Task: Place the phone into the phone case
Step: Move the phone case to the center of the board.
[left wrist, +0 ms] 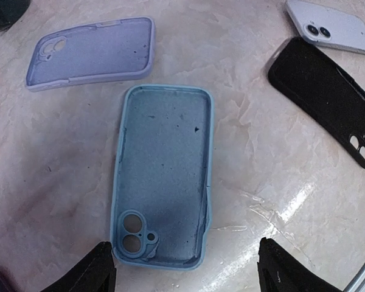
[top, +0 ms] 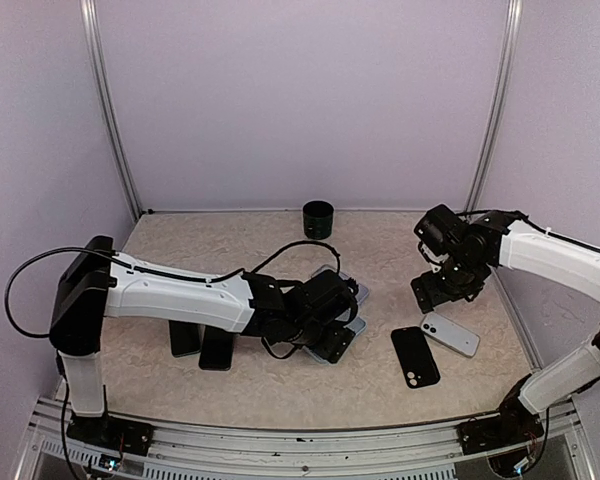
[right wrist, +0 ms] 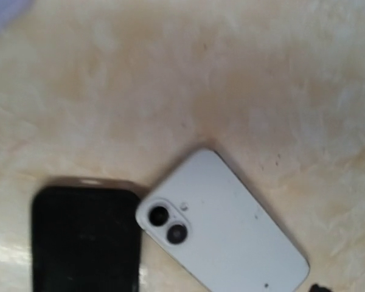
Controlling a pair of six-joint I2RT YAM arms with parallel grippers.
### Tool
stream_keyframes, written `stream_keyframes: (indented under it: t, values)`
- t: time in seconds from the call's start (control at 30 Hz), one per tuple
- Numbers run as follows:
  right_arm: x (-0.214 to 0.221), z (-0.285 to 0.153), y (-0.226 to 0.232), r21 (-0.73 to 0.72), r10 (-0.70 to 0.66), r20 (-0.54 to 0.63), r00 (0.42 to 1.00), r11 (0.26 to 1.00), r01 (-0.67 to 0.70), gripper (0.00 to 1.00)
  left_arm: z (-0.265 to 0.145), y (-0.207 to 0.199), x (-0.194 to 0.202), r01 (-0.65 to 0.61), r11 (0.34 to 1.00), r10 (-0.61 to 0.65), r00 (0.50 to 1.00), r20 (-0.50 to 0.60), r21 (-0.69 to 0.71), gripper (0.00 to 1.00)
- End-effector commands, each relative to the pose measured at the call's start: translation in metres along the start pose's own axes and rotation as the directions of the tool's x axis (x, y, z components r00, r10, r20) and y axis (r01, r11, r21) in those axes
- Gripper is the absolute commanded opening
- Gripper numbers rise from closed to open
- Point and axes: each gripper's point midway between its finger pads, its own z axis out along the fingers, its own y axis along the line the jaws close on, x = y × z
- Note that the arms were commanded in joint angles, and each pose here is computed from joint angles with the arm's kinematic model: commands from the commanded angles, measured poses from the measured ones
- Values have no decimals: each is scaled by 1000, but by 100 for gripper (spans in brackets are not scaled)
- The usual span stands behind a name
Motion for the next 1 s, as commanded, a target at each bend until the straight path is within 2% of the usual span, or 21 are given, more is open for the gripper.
stream_keyframes:
  t: [0.0,0.1,0.23,0.43,0.77,0.97]
  values:
    - [6,8,-8,43,-22,-76,997,999,25,90,20,-13,4,-44,999,44,999,-20,7,79]
    - [5,11,-22,147,-16,-123,992,989,34,91,31,-7,14,-70,996,67,996,-55,-48,79]
    - [13,17,-17,183,-33,-179,983,981,67,99,40,-2,28,-112,988,104,991,-81,-110,79]
    - [16,14,-15,278,-47,-204,978,955,103,99,45,12,46,-167,962,144,982,-118,-214,79]
    - [23,14,-14,287,-29,-197,980,954,86,99,24,71,58,-174,901,130,982,-135,-398,78]
    - [19,16,2,174,-53,-148,988,982,79,99,22,110,49,-103,891,60,992,-109,-442,78]
